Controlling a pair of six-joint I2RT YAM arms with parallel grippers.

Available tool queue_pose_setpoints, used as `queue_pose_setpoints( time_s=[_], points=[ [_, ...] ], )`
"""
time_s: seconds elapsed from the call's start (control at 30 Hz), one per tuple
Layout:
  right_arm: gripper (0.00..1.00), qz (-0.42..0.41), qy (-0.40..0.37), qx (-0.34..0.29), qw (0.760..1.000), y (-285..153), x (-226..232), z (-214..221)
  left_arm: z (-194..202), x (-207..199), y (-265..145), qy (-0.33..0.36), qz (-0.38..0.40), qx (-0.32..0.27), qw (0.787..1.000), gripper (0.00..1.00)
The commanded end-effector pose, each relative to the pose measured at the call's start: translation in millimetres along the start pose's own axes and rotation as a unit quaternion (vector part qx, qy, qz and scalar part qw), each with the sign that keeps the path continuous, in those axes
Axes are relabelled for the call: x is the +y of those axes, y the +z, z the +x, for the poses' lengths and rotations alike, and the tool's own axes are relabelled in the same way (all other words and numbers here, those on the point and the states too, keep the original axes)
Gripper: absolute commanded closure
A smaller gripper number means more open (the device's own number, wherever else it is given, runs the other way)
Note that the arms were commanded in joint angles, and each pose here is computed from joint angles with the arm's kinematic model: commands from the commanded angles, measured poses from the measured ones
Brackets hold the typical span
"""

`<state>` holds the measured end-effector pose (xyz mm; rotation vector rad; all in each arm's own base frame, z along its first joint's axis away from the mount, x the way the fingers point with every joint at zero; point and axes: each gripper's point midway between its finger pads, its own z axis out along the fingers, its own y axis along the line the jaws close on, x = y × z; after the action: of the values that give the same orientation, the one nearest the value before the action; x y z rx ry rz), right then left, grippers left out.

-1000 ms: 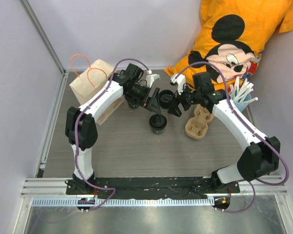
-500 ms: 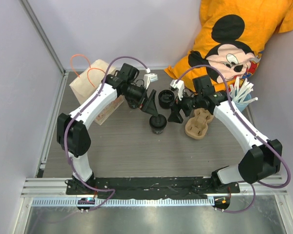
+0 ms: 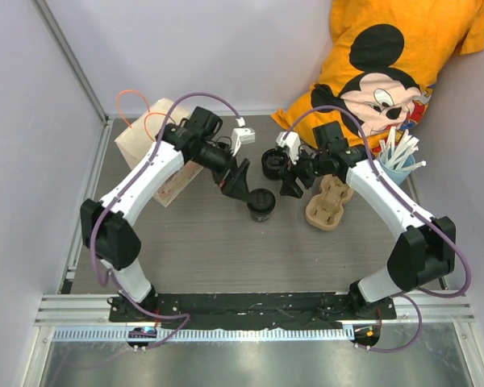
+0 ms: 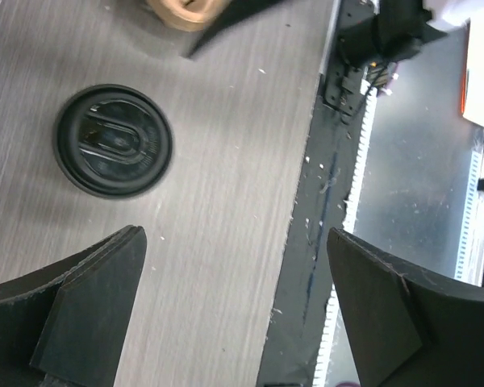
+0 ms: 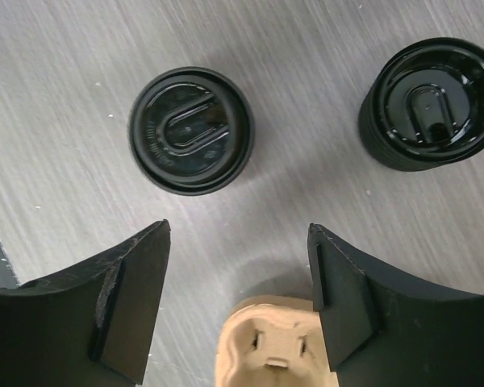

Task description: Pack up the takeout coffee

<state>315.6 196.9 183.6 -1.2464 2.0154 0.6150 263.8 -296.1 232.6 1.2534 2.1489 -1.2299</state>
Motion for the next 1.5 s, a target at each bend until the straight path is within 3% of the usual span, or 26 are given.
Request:
queue_pose_setpoints(
  time_s=[0.0,0.27,0.37,0.47,0.67,0.87,1.17,1.47],
  points=[
    [0.27,0.027,-0.058,-0.026,0.998,-6,-19,-30,5,-39,-34,0.055,0.000,-0.008,0.998,0.00],
    [0.34,0.016,-0.094,-0.004,0.995,-5,-27,-44,8,-78,-74,0.117,-0.021,-0.008,0.993,0.00],
    [0.43,0.012,-0.108,0.033,0.994,9,-26,-38,3,-80,-99,0.145,-0.085,-0.019,0.986,0.00],
    [0.43,0.006,-0.121,0.043,0.992,21,-25,-39,-1,-70,-129,0.135,-0.172,-0.051,0.975,0.00],
    [0.42,-0.021,-0.159,0.077,0.984,45,-13,-37,23,-42,-187,0.077,-0.304,-0.086,0.946,0.00],
    [0.43,-0.022,-0.197,0.107,0.974,62,-10,-43,50,-8,-219,-0.023,-0.375,-0.143,0.916,0.00],
    [0.46,-0.042,-0.219,0.160,0.962,78,-9,-30,67,16,-248,-0.102,-0.403,-0.226,0.881,0.00],
    [0.47,-0.048,-0.219,0.174,0.959,86,-10,-22,66,20,-258,-0.124,-0.394,-0.256,0.874,0.00]
  ],
)
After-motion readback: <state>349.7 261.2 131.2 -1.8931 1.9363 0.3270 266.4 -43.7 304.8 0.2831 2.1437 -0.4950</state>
